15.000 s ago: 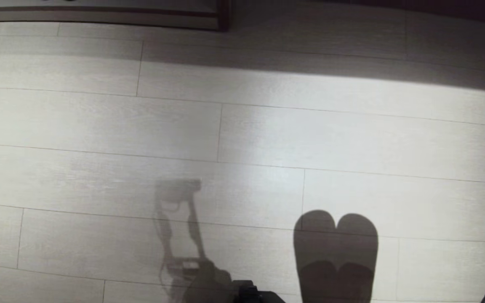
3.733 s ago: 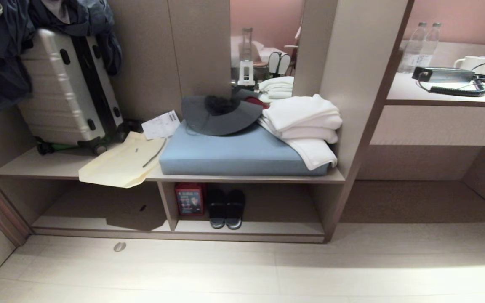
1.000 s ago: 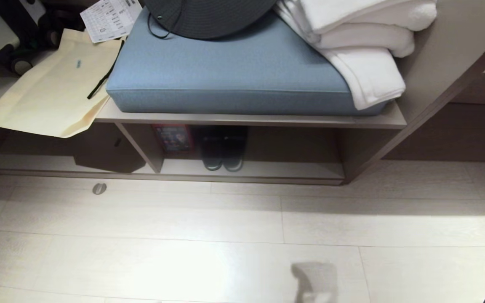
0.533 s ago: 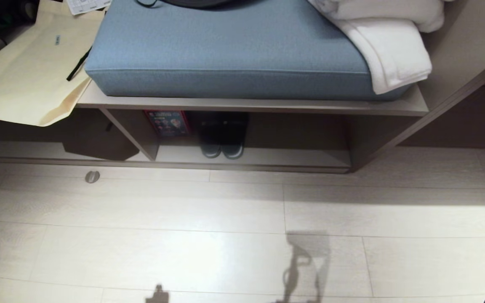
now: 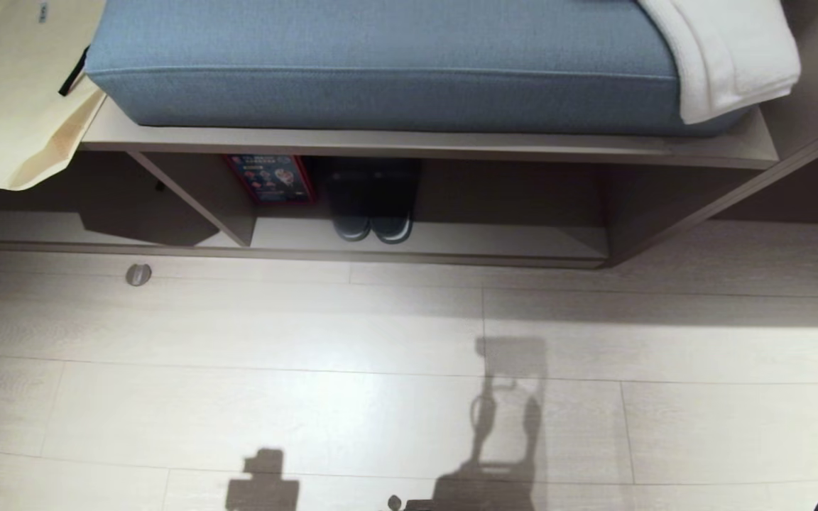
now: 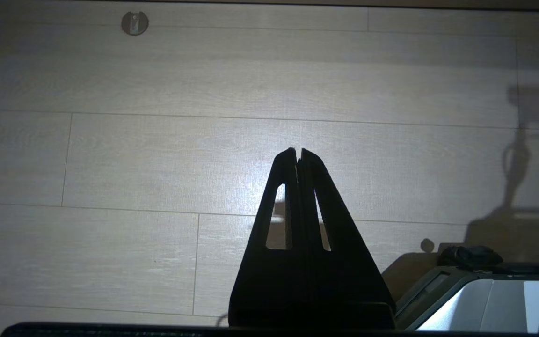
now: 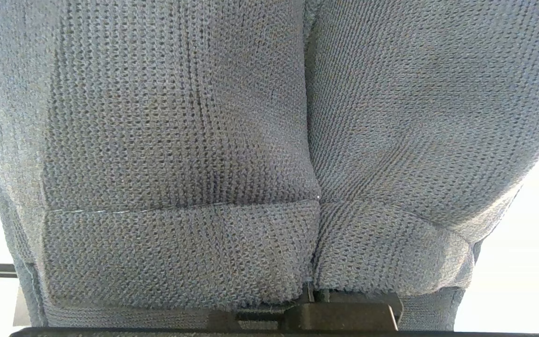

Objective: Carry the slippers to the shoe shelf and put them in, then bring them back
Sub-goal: Place the slippers into the shoe cabinet

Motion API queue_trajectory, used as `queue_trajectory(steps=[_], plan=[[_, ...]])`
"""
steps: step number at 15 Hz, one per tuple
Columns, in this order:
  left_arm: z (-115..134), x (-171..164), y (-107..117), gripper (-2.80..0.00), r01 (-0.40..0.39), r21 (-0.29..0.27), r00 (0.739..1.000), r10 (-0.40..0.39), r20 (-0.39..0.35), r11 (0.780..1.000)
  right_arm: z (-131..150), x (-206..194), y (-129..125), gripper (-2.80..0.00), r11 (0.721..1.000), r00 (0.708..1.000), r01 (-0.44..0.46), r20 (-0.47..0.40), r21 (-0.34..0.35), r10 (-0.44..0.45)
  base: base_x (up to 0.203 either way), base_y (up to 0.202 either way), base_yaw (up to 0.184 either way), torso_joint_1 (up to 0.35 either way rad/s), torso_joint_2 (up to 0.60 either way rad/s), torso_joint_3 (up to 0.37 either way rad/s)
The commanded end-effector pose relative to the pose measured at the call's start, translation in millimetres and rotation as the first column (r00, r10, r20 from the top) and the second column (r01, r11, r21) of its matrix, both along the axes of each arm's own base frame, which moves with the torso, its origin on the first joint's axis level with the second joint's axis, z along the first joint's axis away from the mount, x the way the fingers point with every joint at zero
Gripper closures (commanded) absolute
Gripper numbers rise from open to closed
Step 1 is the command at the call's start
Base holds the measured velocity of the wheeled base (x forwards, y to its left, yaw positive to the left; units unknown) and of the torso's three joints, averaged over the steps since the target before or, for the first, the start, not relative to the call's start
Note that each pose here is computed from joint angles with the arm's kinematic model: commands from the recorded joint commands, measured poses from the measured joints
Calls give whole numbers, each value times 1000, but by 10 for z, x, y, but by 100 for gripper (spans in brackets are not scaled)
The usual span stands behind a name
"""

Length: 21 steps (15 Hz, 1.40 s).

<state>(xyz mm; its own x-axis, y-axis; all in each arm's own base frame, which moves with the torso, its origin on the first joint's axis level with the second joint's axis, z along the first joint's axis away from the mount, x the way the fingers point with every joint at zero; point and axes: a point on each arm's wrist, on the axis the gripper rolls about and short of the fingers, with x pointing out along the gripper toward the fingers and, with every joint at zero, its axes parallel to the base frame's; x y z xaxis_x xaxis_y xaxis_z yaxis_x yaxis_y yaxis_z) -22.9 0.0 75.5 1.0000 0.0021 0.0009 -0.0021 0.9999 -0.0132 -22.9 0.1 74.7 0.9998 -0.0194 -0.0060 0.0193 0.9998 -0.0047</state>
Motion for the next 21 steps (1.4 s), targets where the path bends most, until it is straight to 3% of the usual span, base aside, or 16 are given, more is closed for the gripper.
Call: queue_trajectory(steps=[1, 21], plan=[[-4, 2, 0, 0, -1, -1, 1000, 1, -2, 1000, -1, -1, 0, 0, 1000, 1000, 2, 1, -1, -2, 0, 0, 0, 2, -1, -193], [-2, 2, 0, 0, 1, -1, 1000, -1, -1, 1000, 0, 0, -2, 0, 1000, 1000, 7, 0, 0, -7, 0, 0, 0, 3, 2, -197]])
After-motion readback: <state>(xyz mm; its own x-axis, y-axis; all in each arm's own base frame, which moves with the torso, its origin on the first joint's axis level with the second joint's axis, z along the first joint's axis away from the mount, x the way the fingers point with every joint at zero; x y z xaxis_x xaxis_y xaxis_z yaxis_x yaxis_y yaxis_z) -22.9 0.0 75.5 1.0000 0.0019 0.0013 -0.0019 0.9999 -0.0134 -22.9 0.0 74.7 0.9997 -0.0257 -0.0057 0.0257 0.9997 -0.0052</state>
